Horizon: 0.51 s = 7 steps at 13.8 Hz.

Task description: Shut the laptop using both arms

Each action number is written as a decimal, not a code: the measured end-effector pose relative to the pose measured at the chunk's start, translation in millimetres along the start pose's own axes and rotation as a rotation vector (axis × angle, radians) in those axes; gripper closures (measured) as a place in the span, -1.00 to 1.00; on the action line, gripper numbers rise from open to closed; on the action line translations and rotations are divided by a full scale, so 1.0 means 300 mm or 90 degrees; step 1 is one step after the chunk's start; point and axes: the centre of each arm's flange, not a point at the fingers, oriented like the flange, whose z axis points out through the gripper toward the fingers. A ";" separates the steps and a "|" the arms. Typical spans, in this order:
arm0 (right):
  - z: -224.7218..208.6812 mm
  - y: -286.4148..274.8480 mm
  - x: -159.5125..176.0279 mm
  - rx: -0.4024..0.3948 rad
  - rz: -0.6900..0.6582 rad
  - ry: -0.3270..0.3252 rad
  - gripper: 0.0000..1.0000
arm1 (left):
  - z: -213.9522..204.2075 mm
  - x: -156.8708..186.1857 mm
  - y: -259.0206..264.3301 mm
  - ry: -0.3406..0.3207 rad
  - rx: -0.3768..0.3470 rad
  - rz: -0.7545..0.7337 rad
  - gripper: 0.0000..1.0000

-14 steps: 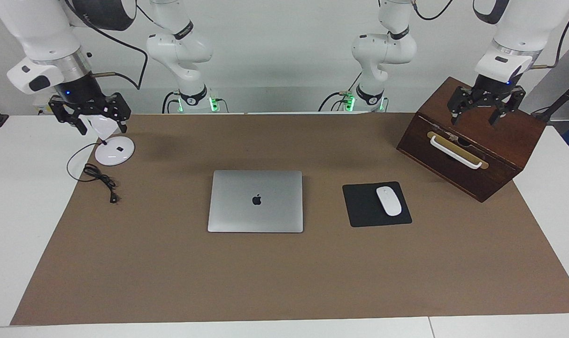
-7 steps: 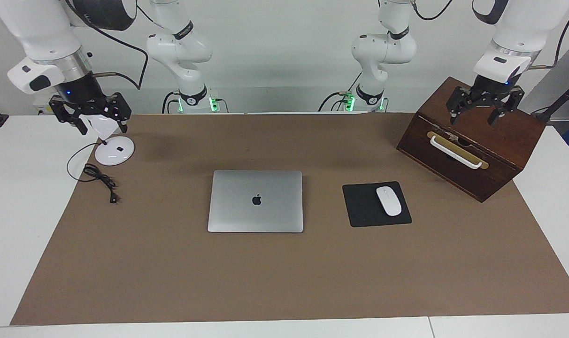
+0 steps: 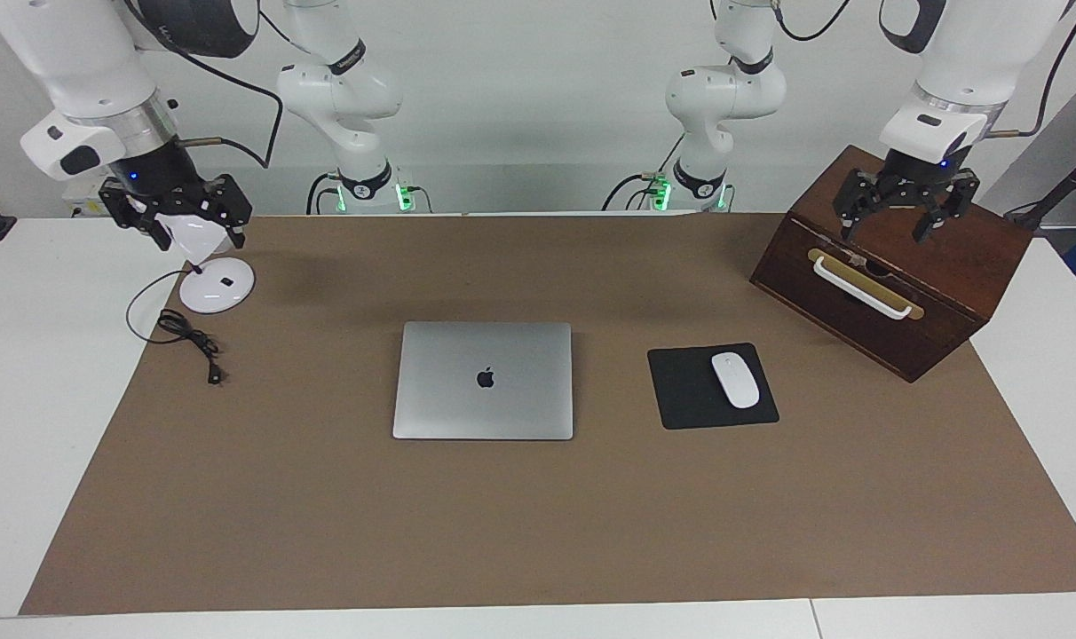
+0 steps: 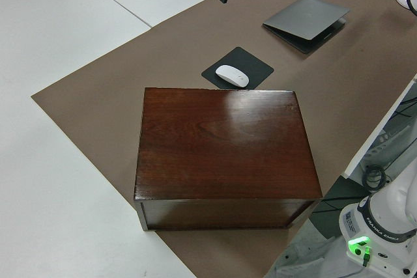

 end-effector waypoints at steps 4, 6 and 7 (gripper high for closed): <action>0.000 -0.004 -0.003 0.000 0.005 -0.004 -1.00 | 0.022 0.006 0.017 0.007 -0.035 -0.007 -1.00; -0.002 -0.005 -0.005 0.000 0.008 -0.004 -1.00 | 0.022 0.006 0.017 0.008 -0.039 -0.009 -1.00; -0.002 -0.005 -0.005 0.000 0.011 -0.004 -1.00 | 0.022 0.006 0.014 0.008 -0.039 -0.010 -1.00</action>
